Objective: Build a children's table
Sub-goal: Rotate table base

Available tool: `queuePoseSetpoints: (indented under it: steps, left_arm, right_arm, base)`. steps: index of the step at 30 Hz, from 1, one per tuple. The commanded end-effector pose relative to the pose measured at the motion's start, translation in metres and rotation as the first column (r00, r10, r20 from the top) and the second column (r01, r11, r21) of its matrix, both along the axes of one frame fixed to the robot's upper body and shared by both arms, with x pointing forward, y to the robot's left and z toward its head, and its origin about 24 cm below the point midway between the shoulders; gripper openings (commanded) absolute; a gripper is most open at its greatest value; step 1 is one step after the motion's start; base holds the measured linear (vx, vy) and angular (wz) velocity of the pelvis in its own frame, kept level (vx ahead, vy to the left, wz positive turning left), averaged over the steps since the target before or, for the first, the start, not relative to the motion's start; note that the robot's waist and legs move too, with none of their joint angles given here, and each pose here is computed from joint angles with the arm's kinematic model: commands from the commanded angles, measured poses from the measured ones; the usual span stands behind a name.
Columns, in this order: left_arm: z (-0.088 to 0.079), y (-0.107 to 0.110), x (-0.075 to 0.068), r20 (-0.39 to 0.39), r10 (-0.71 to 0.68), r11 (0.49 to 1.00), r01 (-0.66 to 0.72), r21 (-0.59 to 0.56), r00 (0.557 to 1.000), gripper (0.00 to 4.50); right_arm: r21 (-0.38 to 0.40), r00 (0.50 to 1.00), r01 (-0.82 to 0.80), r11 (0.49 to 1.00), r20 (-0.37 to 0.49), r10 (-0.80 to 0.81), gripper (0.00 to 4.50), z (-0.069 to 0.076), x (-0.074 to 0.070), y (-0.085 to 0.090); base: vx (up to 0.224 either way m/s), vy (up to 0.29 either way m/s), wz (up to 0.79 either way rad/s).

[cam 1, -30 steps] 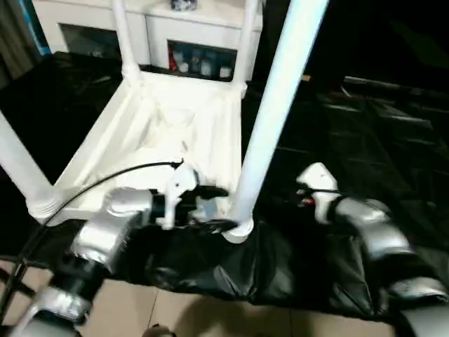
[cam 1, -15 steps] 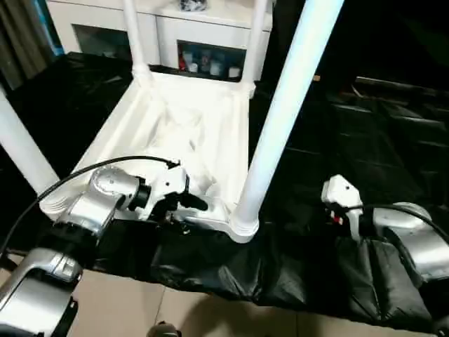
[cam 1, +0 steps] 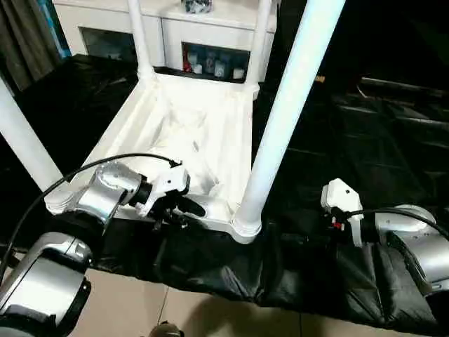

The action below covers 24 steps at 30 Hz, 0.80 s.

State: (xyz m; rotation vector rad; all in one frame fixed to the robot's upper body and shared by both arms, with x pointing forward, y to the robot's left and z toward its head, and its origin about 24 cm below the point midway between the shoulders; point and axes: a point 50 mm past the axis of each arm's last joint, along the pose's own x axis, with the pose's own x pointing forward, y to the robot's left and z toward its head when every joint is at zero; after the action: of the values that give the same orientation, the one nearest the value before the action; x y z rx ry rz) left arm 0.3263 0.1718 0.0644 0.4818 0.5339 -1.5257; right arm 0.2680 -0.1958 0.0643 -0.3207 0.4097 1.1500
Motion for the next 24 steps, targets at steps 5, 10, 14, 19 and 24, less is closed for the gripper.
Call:
queuePoseSetpoints:
  steps: [5, 10, 14, 19, 24]
  left_arm:
    - [0.002, 0.0, 0.003, -0.005, -0.006, 1.0, 0.006, 0.012, 1.0, 1.21]
    - [-0.001, 0.002, 0.003, -0.012, -0.001, 1.0, 0.002, 0.028, 1.0, 0.78]
    - [-0.002, 0.003, 0.003, -0.024, 0.002, 1.0, -0.002, 0.018, 1.0, 0.49]
    - [0.001, 0.002, 0.003, -0.052, 0.024, 0.999, -0.026, -0.046, 0.998, 0.11]
    - [-0.004, 0.002, 0.001, -0.091, 0.103, 0.989, -0.112, -0.097, 0.99, 0.03]
  right_arm:
    - [0.014, 1.0, -0.006, 1.0, -0.015, 0.007, 4.5, 0.002, -0.005, 0.002]
    - [0.016, 1.0, -0.014, 1.0, -0.02, 0.014, 4.5, 0.003, -0.006, 0.003]
    - [0.018, 1.0, -0.021, 1.0, -0.022, 0.021, 4.5, 0.004, -0.006, 0.004]
    - [0.022, 0.999, -0.03, 0.999, -0.023, 0.03, 4.5, 0.005, -0.005, 0.005]
    - [0.045, 0.999, -0.033, 0.998, -0.019, 0.034, 4.5, 0.004, -0.003, 0.014]
  base:
    - [0.0, 0.0, 0.0]
    - [0.0, 0.0, 0.0]
    - [0.0, 0.0, 0.0]
    - [0.0, 0.0, 0.0]
    - [0.0, 0.0, 0.0]
